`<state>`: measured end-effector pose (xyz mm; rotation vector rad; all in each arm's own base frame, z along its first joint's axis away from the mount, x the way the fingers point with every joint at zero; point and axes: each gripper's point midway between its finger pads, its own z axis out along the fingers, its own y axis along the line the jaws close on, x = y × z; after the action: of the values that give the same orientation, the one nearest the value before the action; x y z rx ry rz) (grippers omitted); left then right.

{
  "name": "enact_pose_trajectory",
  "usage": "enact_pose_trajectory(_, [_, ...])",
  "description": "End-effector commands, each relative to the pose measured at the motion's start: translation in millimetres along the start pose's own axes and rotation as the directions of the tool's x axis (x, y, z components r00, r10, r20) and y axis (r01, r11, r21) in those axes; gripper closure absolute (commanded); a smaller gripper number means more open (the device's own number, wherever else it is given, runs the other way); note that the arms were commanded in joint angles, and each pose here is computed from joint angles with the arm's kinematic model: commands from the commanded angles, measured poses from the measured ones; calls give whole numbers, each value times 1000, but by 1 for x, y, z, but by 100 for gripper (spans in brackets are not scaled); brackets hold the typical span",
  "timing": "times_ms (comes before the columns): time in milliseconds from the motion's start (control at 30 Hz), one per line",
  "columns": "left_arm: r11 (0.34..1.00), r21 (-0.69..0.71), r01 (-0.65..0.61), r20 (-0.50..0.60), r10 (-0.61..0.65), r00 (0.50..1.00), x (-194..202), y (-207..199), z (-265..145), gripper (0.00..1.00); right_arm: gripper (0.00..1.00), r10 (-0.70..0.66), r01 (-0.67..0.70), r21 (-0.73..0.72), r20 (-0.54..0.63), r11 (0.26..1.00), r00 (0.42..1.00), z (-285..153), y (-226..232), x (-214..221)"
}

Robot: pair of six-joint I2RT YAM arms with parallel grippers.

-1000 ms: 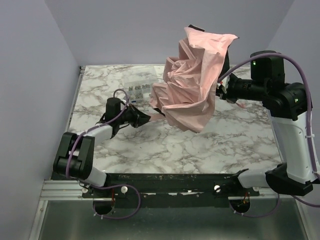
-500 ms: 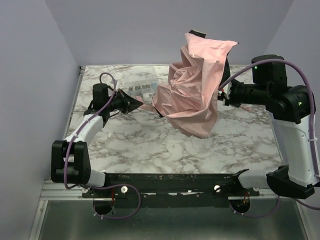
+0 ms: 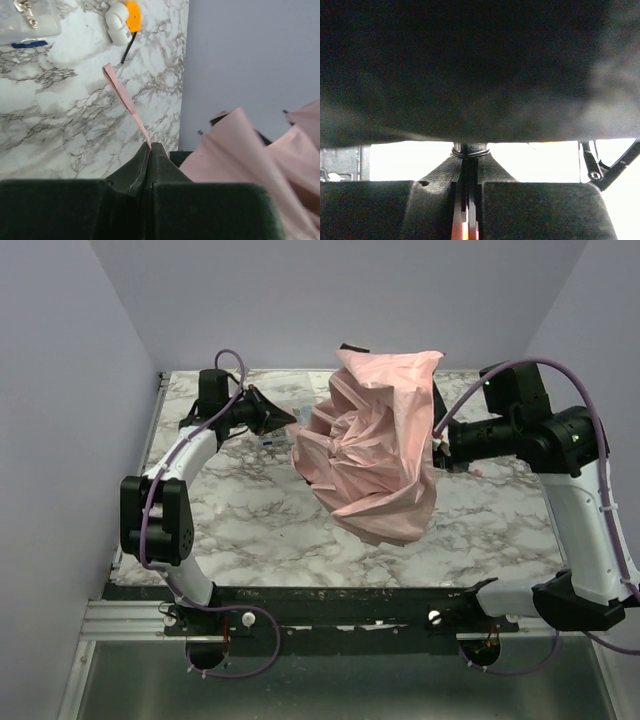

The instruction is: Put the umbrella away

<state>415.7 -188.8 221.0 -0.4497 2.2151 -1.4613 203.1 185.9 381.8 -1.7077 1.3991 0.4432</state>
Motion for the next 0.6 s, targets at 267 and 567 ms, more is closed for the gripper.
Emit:
enact_pose_trajectory(267, [993, 70, -98, -219, 111, 969, 46, -46, 57, 100, 100, 21, -8, -141, 90, 990, 996, 33, 5, 0])
enact_pose_trajectory(567, [989, 77, -123, -196, 136, 971, 59, -50, 49, 100, 100, 123, -130, 64, 107, 989, 987, -6, -53, 7])
